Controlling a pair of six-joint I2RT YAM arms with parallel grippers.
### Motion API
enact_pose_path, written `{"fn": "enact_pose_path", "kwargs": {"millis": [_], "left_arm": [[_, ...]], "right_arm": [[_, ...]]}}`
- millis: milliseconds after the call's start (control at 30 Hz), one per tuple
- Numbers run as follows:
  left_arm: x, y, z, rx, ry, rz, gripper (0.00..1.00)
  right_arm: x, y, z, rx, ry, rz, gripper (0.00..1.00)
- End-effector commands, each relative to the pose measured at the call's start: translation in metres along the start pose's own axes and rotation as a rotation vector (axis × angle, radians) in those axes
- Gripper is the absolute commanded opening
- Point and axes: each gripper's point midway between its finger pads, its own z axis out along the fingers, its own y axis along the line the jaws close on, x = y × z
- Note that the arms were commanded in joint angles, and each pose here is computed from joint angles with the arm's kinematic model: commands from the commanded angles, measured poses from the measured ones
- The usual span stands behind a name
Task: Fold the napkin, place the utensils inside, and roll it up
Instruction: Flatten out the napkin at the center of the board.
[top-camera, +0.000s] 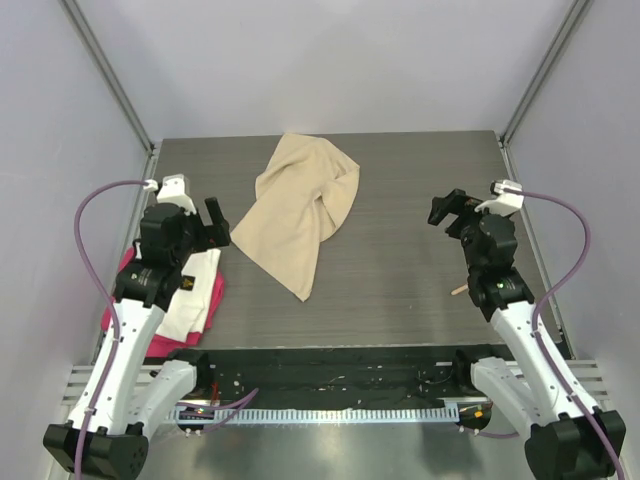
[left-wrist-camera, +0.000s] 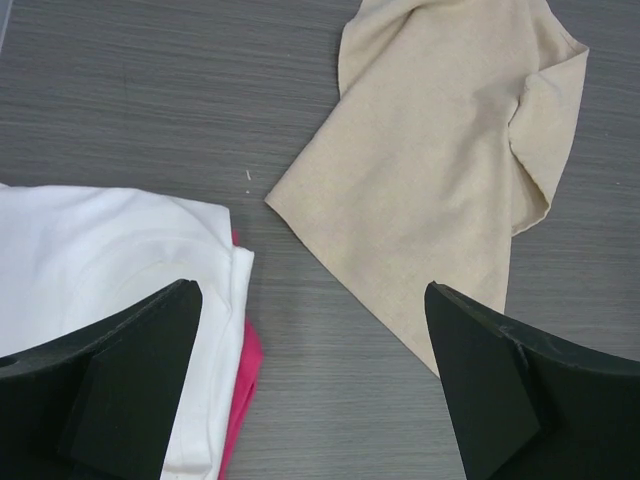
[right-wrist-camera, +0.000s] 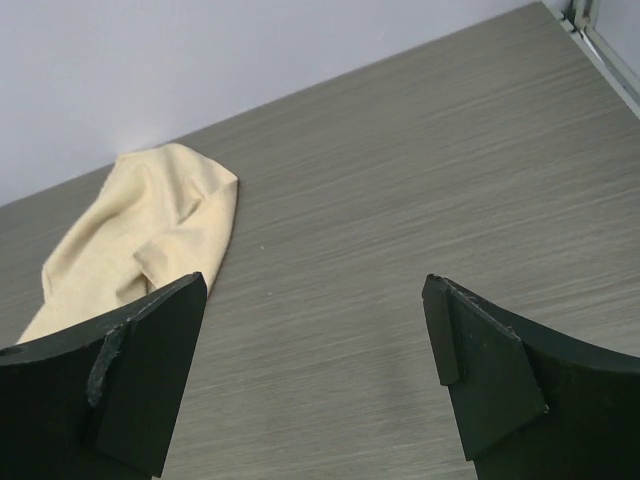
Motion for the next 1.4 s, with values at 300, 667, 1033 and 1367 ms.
{"fn": "enact_pose_path", "kwargs": {"millis": [300, 667, 1033, 1367], "left_arm": [[-0.014, -0.016, -0.005, 0.094, -0.074, -0.021, 0.95], [0.075, -0.122, 0.037, 0.242, 0.16, -0.091, 0.81], [0.179, -0.174, 0.063, 0.201, 0.434, 0.112, 0.73], [0.224, -0.163, 0.066, 0.166, 0.512, 0.049, 0.59]], "right_arm": [[-0.001, 0.008, 0.014, -0.01, 0.05, -0.033, 1.0], [0.039, 0.007, 0.025, -0.005, 0.229, -0.055, 0.96], [0.055, 0.002, 0.031, 0.022, 0.288, -0.063, 0.96], [0.066, 0.007, 0.035, -0.001, 0.337, -0.052, 0.95]]}}
